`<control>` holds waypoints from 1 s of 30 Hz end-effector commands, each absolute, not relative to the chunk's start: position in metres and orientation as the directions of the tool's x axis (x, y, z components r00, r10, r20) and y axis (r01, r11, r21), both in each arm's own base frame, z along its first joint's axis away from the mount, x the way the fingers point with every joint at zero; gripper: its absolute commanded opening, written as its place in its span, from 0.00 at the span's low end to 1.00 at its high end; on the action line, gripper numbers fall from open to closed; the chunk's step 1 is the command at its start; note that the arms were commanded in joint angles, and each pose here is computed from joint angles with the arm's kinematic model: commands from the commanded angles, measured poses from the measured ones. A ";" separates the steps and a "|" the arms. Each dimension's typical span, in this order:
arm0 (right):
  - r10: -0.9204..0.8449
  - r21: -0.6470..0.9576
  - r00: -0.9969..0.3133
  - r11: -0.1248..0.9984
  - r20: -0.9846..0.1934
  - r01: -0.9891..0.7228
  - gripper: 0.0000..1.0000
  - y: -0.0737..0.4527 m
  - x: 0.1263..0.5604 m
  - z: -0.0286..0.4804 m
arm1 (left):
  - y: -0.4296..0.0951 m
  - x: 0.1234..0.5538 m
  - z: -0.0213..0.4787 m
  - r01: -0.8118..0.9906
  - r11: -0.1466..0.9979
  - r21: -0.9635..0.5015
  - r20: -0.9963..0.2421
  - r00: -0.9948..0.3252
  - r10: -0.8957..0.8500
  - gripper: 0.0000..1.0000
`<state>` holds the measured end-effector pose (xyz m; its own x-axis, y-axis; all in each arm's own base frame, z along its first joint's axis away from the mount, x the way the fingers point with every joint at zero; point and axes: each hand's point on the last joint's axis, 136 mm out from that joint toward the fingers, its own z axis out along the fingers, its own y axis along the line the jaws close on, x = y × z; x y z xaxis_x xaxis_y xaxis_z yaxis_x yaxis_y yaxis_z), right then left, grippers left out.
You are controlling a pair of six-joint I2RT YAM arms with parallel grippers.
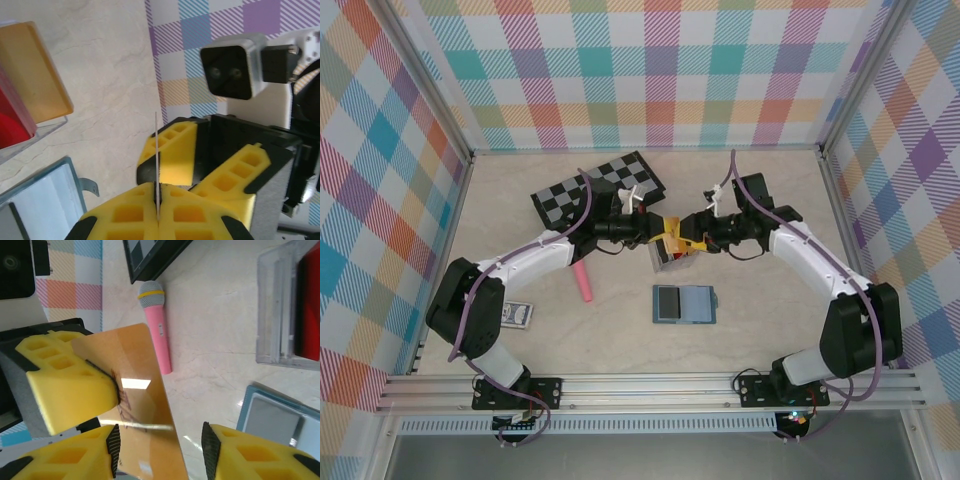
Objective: Put the credit cards into the card holder
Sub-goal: Flip over the card slot on the card holder.
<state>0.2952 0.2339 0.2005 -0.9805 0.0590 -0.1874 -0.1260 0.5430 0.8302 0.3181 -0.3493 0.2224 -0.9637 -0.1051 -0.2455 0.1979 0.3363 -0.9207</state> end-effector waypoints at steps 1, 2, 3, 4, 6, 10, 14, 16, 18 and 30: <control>0.017 0.884 -0.982 0.439 -0.188 -0.161 0.45 0.242 0.293 0.213 | -0.357 0.311 0.246 0.257 0.256 -0.932 -0.285 -0.955 -0.078 0.00; 0.019 0.889 -0.982 0.429 -0.186 -0.160 0.40 0.241 0.293 0.214 | -0.358 0.311 0.247 0.257 0.251 -0.933 -0.284 -0.956 -0.076 0.00; 0.017 0.895 -0.982 0.415 -0.187 -0.163 0.37 0.241 0.294 0.216 | -0.358 0.311 0.247 0.257 0.248 -0.934 -0.283 -0.956 -0.076 0.00; 0.016 0.903 -0.982 0.397 -0.186 -0.164 0.33 0.240 0.294 0.218 | -0.359 0.311 0.247 0.256 0.246 -0.935 -0.281 -0.957 -0.074 0.00; 0.014 0.915 -0.982 0.367 -0.188 -0.170 0.26 0.238 0.294 0.223 | -0.358 0.312 0.246 0.248 0.251 -0.936 -0.275 -0.958 -0.078 0.00; 0.030 0.904 -0.980 0.392 -0.199 -0.171 0.13 0.230 0.294 0.222 | -0.355 0.316 0.236 0.217 0.292 -0.931 -0.255 -0.962 -0.099 0.11; 0.036 0.889 -0.979 0.425 -0.203 -0.169 0.06 0.225 0.289 0.219 | -0.353 0.317 0.222 0.178 0.337 -0.925 -0.225 -0.968 -0.107 0.41; 0.059 0.856 -0.978 0.495 -0.202 -0.147 0.04 0.217 0.287 0.209 | -0.346 0.317 0.210 0.148 0.396 -0.906 -0.212 -0.969 -0.123 0.50; 0.095 0.795 -0.975 0.597 -0.201 -0.106 0.03 0.202 0.284 0.193 | -0.334 0.317 0.190 0.105 0.487 -0.867 -0.200 -0.969 -0.148 0.62; 0.104 0.454 -0.982 0.891 -0.158 0.021 0.04 0.151 0.213 0.094 | -0.344 0.259 0.118 0.122 0.698 -0.706 -0.170 -0.985 0.001 0.48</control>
